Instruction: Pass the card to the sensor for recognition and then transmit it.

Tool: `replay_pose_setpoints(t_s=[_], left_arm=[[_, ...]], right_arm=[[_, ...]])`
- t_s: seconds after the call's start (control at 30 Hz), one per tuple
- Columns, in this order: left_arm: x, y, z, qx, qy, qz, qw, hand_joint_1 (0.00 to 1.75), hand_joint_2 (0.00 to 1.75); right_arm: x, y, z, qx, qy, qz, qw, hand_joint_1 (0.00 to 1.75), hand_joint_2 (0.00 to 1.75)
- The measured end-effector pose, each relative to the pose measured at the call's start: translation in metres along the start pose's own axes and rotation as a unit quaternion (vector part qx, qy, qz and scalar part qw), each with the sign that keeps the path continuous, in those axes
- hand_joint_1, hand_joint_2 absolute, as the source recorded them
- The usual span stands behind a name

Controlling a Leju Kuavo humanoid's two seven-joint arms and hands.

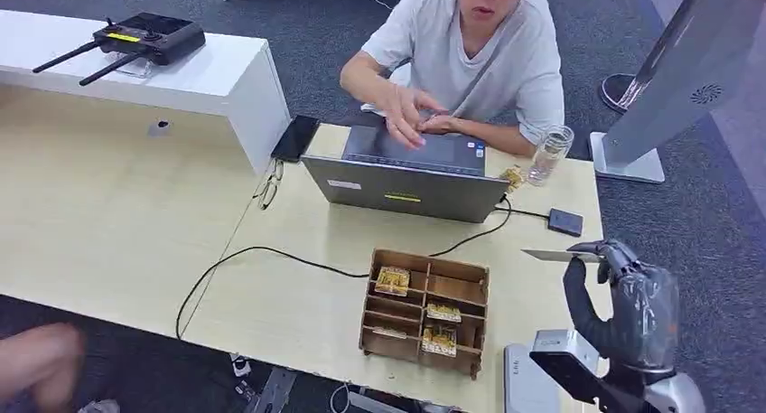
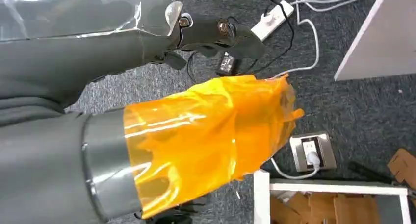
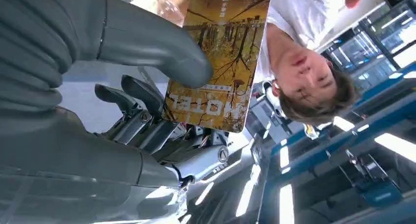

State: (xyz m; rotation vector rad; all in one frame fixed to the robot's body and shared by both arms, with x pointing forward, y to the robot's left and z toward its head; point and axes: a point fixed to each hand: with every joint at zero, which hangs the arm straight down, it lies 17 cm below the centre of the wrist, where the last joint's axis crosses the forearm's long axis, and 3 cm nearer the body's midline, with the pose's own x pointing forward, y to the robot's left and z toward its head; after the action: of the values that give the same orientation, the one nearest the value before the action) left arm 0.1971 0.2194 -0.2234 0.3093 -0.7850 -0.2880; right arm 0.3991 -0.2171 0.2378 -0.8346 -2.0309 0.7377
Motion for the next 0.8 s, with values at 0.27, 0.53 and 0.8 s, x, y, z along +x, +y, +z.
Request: replay_pose_setpoints(t_s=[0.27, 0.53, 0.8], left_arm=[[0.002, -0.007, 0.001, -0.018, -0.002, -0.014, 1.000, 0.00, 0.00], [0.005, -0.010, 0.000, -0.026, -0.006, -0.023, 0.999, 0.00, 0.00], [0.006, -0.011, -0.001, -0.028, -0.006, -0.025, 0.999, 0.00, 0.00]], right_arm=[[-0.001, -0.006, -0.030, -0.018, -0.001, 0.023, 1.000, 1.75, 1.75], [-0.007, 0.001, -0.046, -0.011, 0.014, 0.030, 0.999, 1.75, 1.75], [0.002, 0.020, -0.048, 0.013, 0.007, 0.028, 1.000, 1.41, 1.75]])
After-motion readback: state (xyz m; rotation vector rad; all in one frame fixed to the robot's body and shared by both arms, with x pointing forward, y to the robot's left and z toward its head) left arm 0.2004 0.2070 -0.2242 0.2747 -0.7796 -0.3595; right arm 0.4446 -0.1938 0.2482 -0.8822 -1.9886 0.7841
